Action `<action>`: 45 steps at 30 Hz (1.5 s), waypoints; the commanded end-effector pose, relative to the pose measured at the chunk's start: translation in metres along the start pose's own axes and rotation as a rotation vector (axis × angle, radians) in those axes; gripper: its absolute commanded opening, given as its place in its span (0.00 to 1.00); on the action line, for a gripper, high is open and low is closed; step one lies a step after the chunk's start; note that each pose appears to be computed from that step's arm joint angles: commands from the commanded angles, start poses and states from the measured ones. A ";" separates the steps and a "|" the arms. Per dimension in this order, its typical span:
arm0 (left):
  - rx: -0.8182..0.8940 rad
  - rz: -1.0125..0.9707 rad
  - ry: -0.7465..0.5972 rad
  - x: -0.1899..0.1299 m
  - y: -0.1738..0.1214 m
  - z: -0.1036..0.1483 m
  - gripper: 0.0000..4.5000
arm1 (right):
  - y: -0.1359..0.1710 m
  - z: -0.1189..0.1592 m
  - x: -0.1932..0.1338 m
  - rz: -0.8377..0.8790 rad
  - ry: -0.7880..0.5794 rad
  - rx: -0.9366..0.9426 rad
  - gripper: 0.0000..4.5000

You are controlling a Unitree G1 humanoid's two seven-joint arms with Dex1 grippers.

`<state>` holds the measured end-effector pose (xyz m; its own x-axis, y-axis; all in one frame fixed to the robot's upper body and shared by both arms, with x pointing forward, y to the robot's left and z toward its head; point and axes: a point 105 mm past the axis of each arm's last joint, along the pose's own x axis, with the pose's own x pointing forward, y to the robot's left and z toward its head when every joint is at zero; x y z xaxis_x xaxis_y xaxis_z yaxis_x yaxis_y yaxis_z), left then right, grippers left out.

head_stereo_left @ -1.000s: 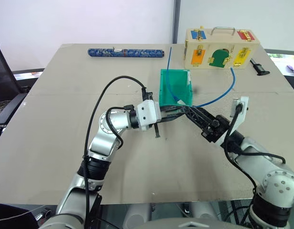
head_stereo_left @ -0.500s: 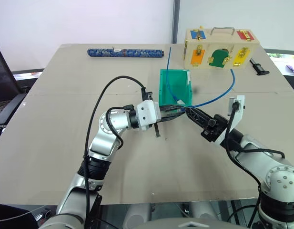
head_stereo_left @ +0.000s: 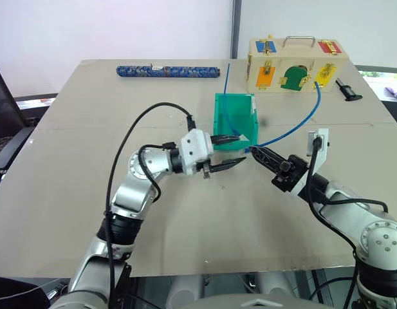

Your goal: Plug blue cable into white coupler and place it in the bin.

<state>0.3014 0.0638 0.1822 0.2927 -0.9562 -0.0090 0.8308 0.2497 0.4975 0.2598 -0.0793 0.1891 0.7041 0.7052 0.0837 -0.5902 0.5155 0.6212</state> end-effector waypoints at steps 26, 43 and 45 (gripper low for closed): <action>-0.247 0.134 0.434 -0.120 0.017 -0.101 0.83 | 0.000 -0.001 -0.005 0.020 -0.026 -0.050 0.00; -0.287 -0.028 0.326 -0.087 0.012 -0.088 0.09 | 0.000 0.001 -0.012 -0.014 -0.011 -0.121 0.00; -0.300 -0.061 0.289 -0.074 0.008 -0.076 0.09 | -0.001 0.002 -0.012 -0.013 0.003 -0.174 0.00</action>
<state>0.3264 0.1622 0.1036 0.3597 -0.8679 -0.3427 0.9307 0.3079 0.1973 0.2563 -0.0893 0.1740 0.7249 0.6884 0.0228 -0.5895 0.6029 0.5376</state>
